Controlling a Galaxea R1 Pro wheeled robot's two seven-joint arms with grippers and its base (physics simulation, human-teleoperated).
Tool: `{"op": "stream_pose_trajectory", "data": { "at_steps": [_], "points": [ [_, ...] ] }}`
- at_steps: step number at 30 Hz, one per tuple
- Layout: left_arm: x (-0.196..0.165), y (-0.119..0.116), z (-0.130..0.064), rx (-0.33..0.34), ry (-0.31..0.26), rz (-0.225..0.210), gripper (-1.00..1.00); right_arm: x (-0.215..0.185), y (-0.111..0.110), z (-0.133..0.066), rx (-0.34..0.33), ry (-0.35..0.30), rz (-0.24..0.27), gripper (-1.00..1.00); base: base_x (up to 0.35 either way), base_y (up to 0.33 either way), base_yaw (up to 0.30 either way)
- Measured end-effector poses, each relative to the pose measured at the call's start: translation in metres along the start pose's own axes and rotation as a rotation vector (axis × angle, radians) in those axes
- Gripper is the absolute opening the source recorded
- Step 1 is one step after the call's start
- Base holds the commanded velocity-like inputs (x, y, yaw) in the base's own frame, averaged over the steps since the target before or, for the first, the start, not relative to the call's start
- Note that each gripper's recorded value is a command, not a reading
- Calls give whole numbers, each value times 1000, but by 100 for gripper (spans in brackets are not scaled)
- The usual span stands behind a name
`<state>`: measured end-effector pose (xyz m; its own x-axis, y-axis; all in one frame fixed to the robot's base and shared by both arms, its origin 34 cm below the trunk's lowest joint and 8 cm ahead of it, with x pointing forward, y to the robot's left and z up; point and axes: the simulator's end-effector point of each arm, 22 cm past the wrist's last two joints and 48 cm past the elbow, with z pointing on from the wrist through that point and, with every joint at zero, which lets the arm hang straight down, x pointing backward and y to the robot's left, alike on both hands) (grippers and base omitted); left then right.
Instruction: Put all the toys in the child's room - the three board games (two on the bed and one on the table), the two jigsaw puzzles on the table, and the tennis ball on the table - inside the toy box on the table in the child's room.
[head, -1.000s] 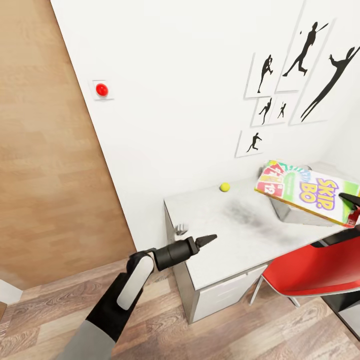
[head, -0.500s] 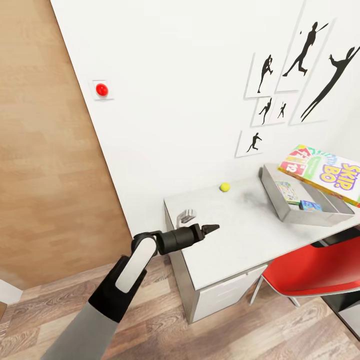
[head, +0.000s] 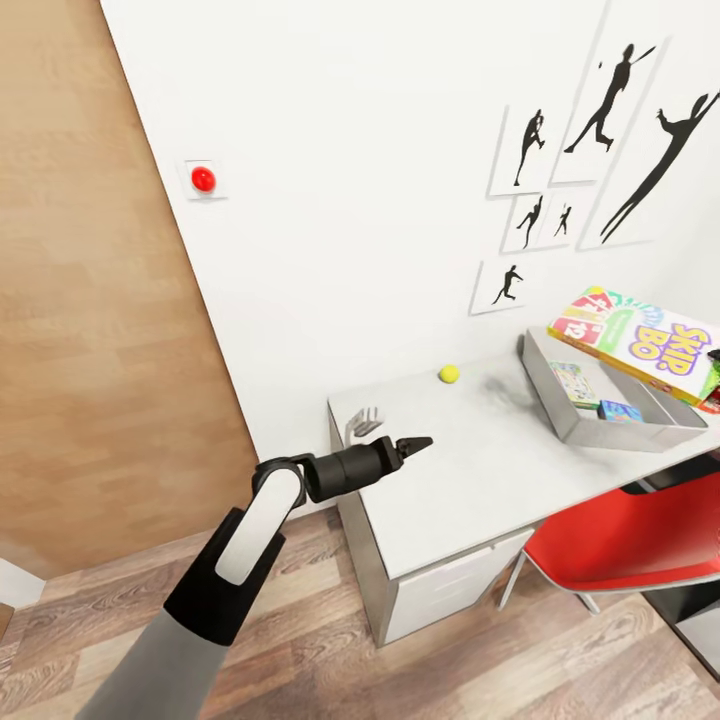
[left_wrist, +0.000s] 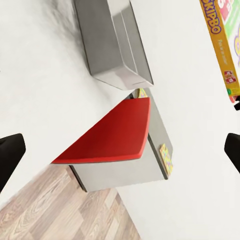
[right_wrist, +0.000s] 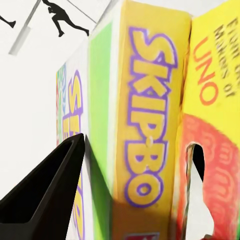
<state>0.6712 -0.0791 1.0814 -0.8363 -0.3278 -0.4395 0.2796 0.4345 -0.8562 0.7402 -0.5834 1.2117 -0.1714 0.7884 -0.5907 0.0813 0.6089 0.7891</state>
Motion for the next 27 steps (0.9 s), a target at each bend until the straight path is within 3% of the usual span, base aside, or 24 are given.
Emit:
{"op": "stream_pose_trajectory", "data": {
  "at_steps": [12, 27],
  "points": [
    [-3, 1, -2, -17, -6, 3, 100, 10, 1, 6, -6, 11, 17, -100, -27, -212, 19],
    [-4, -1, -4, -20, -10, 11, 100, 25, 0, 13, -9, 28, 45, -100, -3, -303, 195]
  ]
}}
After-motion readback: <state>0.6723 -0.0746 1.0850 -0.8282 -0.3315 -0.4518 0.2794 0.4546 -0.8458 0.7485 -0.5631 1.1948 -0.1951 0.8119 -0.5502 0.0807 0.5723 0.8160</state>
